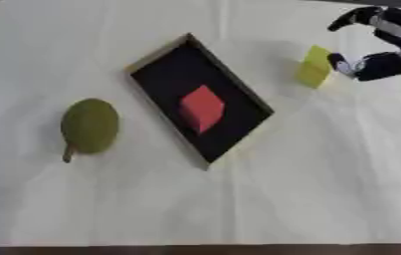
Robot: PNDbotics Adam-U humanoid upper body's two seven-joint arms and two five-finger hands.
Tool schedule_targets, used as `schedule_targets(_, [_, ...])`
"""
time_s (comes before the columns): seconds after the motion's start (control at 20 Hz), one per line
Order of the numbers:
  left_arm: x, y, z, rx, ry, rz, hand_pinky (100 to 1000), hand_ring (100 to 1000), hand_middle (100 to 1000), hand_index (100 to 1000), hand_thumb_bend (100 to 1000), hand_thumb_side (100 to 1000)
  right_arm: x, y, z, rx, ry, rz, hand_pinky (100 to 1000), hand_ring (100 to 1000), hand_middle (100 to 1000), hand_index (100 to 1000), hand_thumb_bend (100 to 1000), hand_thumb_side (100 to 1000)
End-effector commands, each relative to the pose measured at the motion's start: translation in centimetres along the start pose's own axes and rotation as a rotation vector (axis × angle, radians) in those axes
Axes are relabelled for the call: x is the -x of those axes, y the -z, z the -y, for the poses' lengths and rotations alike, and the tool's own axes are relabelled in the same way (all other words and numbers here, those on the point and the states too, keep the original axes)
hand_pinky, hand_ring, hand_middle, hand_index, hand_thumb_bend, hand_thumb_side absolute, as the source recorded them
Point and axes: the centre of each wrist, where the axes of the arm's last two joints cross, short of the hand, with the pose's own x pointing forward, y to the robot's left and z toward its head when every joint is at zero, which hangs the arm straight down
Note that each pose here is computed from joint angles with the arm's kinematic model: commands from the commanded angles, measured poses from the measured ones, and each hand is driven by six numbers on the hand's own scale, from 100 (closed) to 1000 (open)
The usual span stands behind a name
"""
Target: Pick up objects on the table and place them in the box.
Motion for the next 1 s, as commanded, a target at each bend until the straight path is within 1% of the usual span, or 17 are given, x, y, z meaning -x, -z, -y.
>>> schedule_targets(0.05, [-0.6,0.4,-0.1,0.009,0.006,0.021,736,727,772,800,100,563,0.0,-0.2,1.4,0.022,0.001,-0.011,1000,981,869,859,170,333])
schedule_targets(0.15, [-0.6,0.4,-0.1,0.009,0.006,0.021,736,727,772,800,100,562,0.1,0.0,1.2,0.010,0.003,-0.019,1000,983,872,861,181,328])
schedule_targets(0.25, [-0.5,0.3,-0.1,0.008,0.006,0.020,736,726,771,800,100,560,0.2,0.1,0.9,-0.009,0.004,-0.017,1000,984,875,865,194,299])
schedule_targets(0.4, [-0.6,0.4,-0.1,0.008,0.005,0.020,735,726,771,800,100,556,0.2,0.2,0.5,-0.042,0.009,-0.008,1000,985,877,870,199,261])
schedule_targets(0.6, [-0.5,0.4,-0.1,0.008,0.003,0.019,735,725,770,800,100,556,0.1,0.3,0.2,-0.069,0.018,-0.002,1000,986,879,873,190,234])
schedule_targets(0.7, [-0.5,0.3,-0.1,0.008,0.003,0.018,735,724,769,799,100,556,0.1,0.4,0.1,-0.078,0.027,-0.003,1000,986,880,876,178,196])
schedule_targets(0.75, [-0.5,0.3,-0.1,0.008,0.003,0.017,734,724,769,799,100,556,0.1,0.5,0.1,-0.083,0.029,0.001,1000,987,882,880,155,135])
schedule_targets(0.8, [-0.5,0.3,-0.1,0.009,0.004,0.016,734,723,768,799,100,552,0.0,0.5,0.0,-0.089,0.030,0.006,1000,988,884,883,118,100])
schedule_targets(0.85, [-0.5,0.3,-0.1,0.009,0.004,0.016,734,722,767,799,100,549,0.0,0.5,0.0,-0.095,0.028,0.010,1000,989,885,884,100,145])
schedule_targets(0.9, [-0.5,0.3,-0.1,0.009,0.004,0.016,734,722,767,799,100,547,0.0,0.5,0.0,-0.099,0.026,0.012,1000,989,886,885,100,187])
schedule_targets(1.0, [-0.5,0.3,-0.1,0.009,0.003,0.014,733,719,765,799,100,547,0.2,0.6,-0.2,-0.104,0.021,0.009,1000,989,889,887,100,236])
